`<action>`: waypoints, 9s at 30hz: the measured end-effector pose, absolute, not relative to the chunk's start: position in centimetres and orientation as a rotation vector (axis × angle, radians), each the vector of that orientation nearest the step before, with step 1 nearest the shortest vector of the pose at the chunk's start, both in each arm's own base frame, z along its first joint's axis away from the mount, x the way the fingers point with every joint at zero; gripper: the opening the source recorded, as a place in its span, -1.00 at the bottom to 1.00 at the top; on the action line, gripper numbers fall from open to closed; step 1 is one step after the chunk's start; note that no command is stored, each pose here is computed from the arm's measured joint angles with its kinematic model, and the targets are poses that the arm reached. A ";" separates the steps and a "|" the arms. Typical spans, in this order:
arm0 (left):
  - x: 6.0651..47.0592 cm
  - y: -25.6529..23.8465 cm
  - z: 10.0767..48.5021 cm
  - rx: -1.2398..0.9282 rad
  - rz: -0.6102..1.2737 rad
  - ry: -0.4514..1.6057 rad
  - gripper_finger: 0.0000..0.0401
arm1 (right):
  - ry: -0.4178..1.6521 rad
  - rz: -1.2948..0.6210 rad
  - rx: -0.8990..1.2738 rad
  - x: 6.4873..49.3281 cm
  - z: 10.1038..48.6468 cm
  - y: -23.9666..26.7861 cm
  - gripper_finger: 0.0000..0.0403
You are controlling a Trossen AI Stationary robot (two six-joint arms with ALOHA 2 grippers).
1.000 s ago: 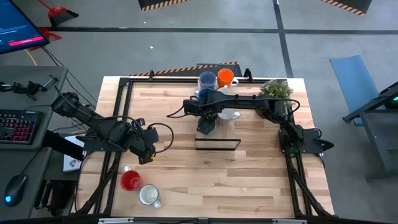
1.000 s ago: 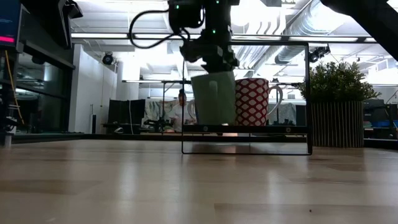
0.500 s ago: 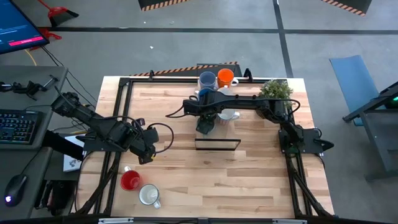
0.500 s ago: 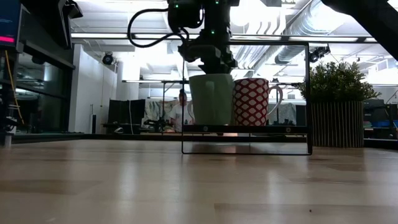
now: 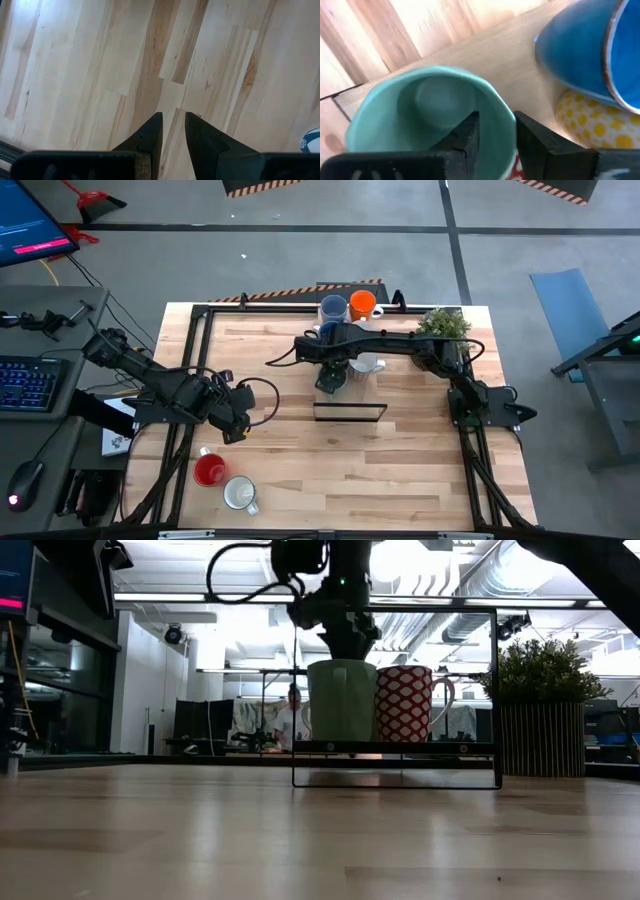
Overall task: Place coffee mugs
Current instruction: Put the green mug on the shelf next to the dark blue mug, then put the red mug on the shelf next to the green mug
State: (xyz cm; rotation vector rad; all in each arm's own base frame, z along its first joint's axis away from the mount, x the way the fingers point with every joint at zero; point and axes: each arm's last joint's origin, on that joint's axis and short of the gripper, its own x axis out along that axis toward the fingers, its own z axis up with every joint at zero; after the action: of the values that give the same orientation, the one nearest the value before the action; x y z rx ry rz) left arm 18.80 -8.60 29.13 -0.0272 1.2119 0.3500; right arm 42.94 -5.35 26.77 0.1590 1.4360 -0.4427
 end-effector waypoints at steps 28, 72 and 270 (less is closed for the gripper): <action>18.9 -8.5 29.2 -0.008 0.373 1.190 -0.63 | 1.433 -0.303 0.160 44.2 27.9 -2.5 -0.67; 18.9 -8.5 29.2 -0.007 0.374 1.189 -0.63 | 1.449 -0.448 0.138 43.6 27.3 -9.0 -0.67; 16.3 -17.0 19.4 -0.280 0.347 1.693 -0.96 | 0.817 -0.197 0.310 16.4 15.9 8.0 -0.67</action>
State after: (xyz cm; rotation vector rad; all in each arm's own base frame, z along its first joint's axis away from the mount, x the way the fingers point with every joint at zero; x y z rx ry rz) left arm 16.31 -17.00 19.44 -0.2800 1.6931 0.3468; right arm 16.40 8.02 15.91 0.3101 0.8169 -0.1974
